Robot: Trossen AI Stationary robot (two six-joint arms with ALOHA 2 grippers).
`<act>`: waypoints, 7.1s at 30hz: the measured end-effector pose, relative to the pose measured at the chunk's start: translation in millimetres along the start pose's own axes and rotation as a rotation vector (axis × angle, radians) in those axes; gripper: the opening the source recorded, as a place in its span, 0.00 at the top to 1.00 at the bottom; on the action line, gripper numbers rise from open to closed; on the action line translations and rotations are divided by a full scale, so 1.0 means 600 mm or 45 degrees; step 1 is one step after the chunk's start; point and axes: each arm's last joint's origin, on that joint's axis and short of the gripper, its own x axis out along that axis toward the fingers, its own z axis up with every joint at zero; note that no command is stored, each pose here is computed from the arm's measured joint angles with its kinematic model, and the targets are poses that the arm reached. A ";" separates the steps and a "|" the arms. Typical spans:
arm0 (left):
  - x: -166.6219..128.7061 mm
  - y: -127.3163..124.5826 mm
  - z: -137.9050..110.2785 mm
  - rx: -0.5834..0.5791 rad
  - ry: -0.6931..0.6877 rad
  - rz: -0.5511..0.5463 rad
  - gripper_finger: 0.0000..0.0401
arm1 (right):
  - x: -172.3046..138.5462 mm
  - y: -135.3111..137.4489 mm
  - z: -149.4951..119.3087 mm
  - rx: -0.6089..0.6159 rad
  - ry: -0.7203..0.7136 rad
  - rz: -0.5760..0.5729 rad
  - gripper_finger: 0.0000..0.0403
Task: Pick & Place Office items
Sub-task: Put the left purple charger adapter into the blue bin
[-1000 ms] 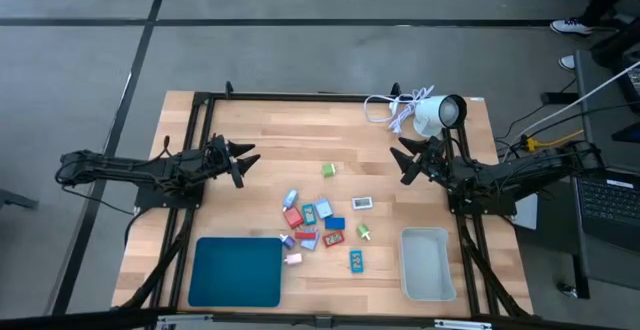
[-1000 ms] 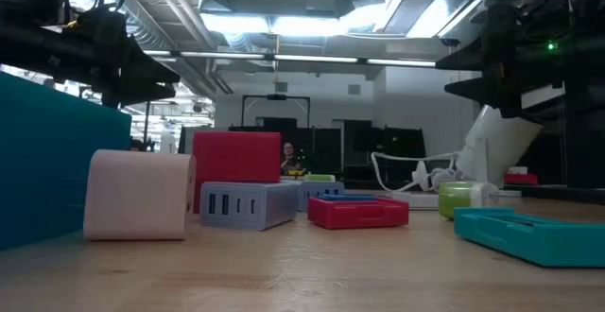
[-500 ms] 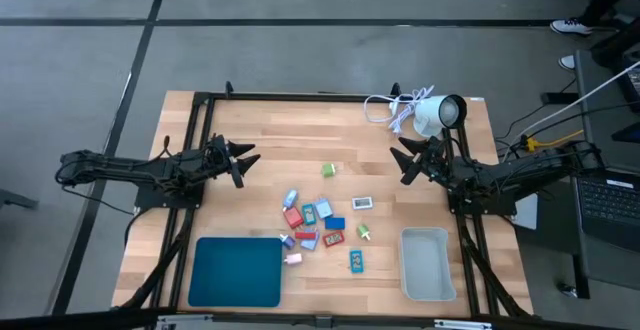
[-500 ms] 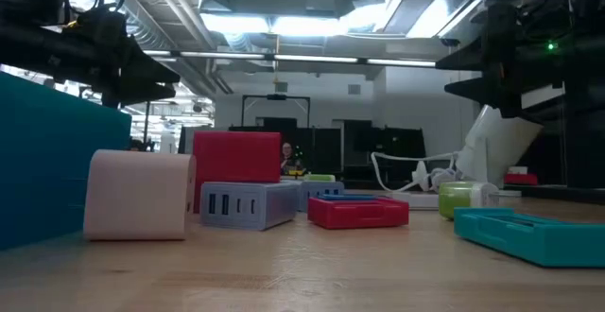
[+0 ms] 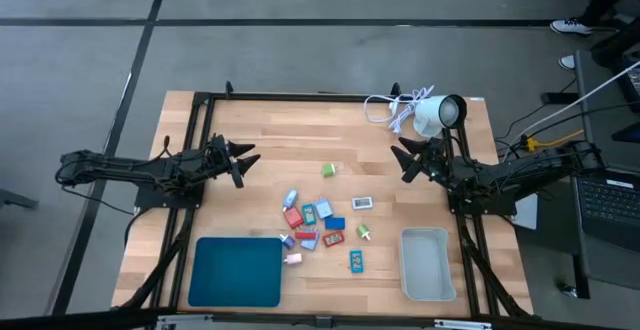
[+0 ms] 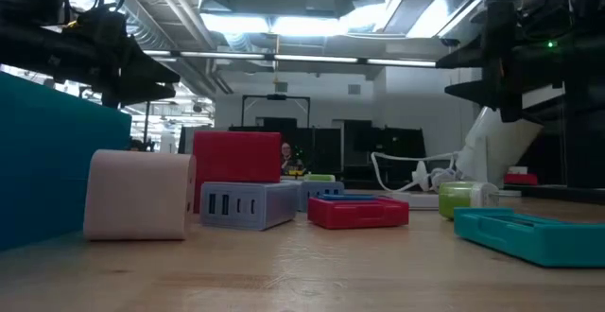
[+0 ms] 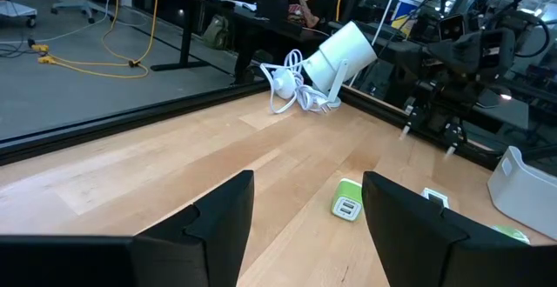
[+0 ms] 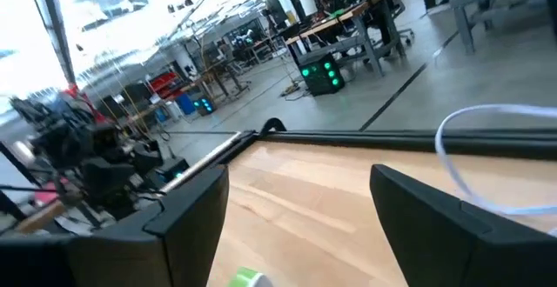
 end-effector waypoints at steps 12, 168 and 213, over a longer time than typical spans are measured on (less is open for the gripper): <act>0.000 0.001 0.005 -0.131 -0.057 0.049 0.48 | -0.001 0.014 0.014 0.382 -0.007 0.193 0.30; 0.299 -0.206 0.004 -0.350 1.562 0.475 0.71 | 0.043 0.027 0.102 0.662 -0.120 0.451 0.30; -0.015 -0.379 -0.056 -0.091 2.038 -0.351 0.71 | 0.046 0.021 0.105 0.690 -0.143 0.417 0.30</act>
